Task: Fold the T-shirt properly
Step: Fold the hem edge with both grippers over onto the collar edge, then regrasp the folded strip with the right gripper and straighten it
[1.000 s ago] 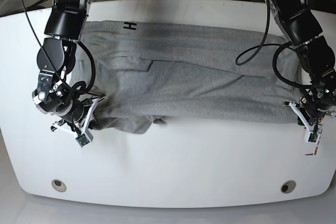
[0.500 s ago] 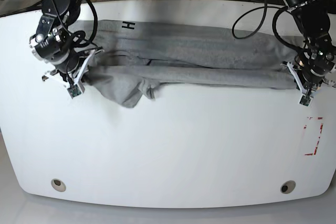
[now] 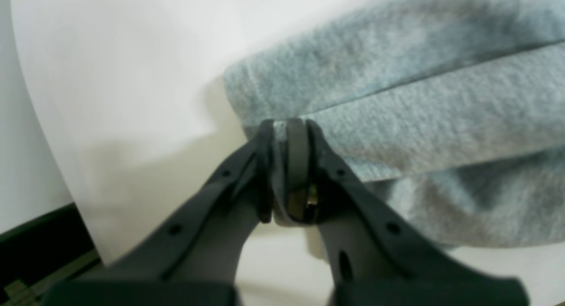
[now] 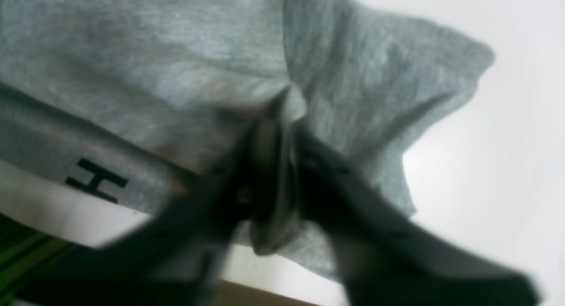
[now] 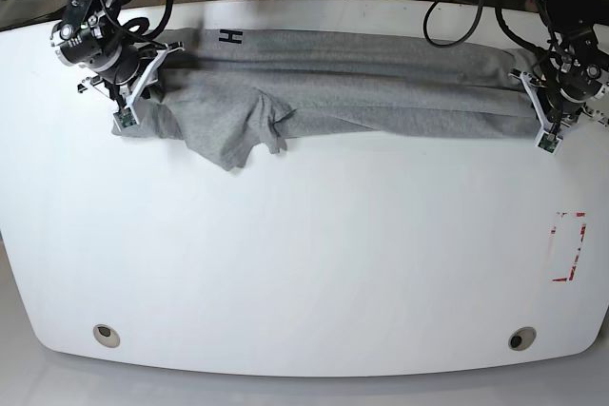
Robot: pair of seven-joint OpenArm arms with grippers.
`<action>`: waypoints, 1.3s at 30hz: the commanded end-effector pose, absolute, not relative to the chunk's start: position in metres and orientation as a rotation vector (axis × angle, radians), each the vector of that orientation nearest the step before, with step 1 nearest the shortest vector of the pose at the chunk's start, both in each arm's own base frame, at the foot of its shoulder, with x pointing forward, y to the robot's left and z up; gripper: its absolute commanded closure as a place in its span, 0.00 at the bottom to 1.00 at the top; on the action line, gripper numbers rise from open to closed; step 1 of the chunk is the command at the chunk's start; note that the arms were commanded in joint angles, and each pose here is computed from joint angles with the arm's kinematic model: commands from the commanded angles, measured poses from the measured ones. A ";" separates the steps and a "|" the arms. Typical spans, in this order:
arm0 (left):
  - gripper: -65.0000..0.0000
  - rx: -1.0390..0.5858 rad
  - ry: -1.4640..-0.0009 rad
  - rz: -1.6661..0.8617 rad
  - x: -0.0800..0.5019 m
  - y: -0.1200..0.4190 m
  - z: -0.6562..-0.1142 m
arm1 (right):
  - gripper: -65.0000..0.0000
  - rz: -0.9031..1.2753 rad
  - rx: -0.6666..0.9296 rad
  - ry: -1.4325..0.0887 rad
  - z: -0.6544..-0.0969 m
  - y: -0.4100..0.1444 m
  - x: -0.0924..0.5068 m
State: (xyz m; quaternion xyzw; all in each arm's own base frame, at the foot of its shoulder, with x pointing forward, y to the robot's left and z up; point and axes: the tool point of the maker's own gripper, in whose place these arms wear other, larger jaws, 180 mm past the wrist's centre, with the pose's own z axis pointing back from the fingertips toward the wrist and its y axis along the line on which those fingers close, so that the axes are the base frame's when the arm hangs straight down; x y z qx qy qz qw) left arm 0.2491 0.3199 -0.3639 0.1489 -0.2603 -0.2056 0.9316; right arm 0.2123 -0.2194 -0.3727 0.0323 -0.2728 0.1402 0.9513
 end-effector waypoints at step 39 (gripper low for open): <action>0.18 0.229 -0.463 -0.498 0.235 0.309 -0.400 | 0.84 0.285 0.408 -0.586 -0.396 -0.135 0.331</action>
